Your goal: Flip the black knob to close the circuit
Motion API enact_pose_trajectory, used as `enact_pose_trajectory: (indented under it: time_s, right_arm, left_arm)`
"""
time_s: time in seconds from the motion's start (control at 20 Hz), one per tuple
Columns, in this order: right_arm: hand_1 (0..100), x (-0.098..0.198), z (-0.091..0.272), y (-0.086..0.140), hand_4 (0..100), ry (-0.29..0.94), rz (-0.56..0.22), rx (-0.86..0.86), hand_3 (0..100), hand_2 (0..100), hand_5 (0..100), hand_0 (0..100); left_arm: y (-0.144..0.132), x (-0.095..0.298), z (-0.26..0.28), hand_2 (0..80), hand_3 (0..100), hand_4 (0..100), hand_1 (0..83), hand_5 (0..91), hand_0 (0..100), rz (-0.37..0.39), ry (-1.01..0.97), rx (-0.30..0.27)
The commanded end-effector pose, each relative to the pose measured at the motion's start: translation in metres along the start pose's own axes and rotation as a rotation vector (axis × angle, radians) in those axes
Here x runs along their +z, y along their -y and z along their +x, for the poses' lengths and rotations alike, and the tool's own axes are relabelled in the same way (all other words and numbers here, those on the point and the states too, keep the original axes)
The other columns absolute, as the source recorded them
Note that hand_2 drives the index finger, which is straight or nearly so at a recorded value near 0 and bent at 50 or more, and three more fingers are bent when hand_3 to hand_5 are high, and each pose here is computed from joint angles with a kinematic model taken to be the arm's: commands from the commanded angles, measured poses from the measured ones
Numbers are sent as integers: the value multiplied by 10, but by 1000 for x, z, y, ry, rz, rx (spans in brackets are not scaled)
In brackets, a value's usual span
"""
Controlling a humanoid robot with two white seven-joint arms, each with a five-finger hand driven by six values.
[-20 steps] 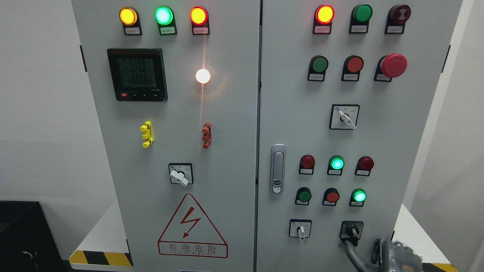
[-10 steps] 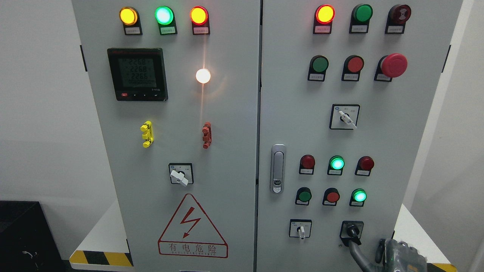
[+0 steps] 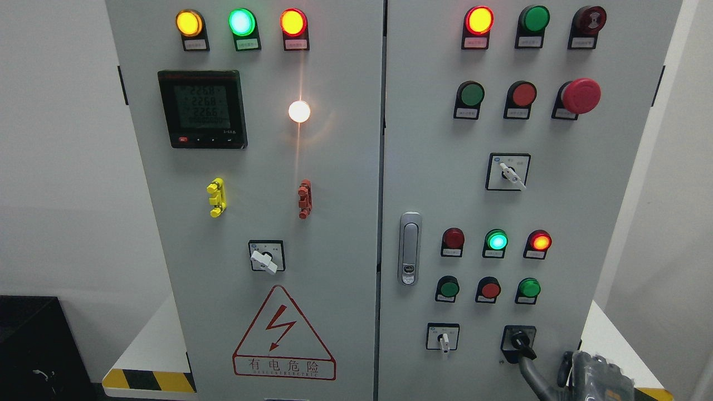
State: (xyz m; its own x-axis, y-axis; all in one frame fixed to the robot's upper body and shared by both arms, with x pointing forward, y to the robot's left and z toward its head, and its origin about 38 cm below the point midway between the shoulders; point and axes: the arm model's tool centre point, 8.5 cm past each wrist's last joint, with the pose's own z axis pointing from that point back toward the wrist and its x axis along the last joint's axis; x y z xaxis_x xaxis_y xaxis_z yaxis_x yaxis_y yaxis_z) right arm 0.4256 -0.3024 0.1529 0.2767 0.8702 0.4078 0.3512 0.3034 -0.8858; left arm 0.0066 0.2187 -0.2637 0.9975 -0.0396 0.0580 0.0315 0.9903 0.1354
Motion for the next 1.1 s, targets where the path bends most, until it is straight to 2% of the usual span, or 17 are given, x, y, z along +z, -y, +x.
enact_pose_trajectory:
  time_s: [0.0, 0.55, 1.05]
  right_arm:
    - [1, -1, -4, 5, 890, -12, -16, -13, 1000, 855, 944, 0]
    - [0, -1, -2, 7, 887, -7, -23, -25, 1000, 853, 943, 0]
    - [0, 9, 13, -3, 886, 47, 8, -29, 1000, 852, 942, 0]
  left_arm:
    - [2, 0, -4, 0, 0, 0, 556, 0, 120, -3, 7, 3]
    - [2, 0, -4, 0, 0, 0, 556, 0, 120, -3, 7, 3]
    - [2, 0, -4, 0, 0, 0, 556, 0, 120, -3, 7, 3]
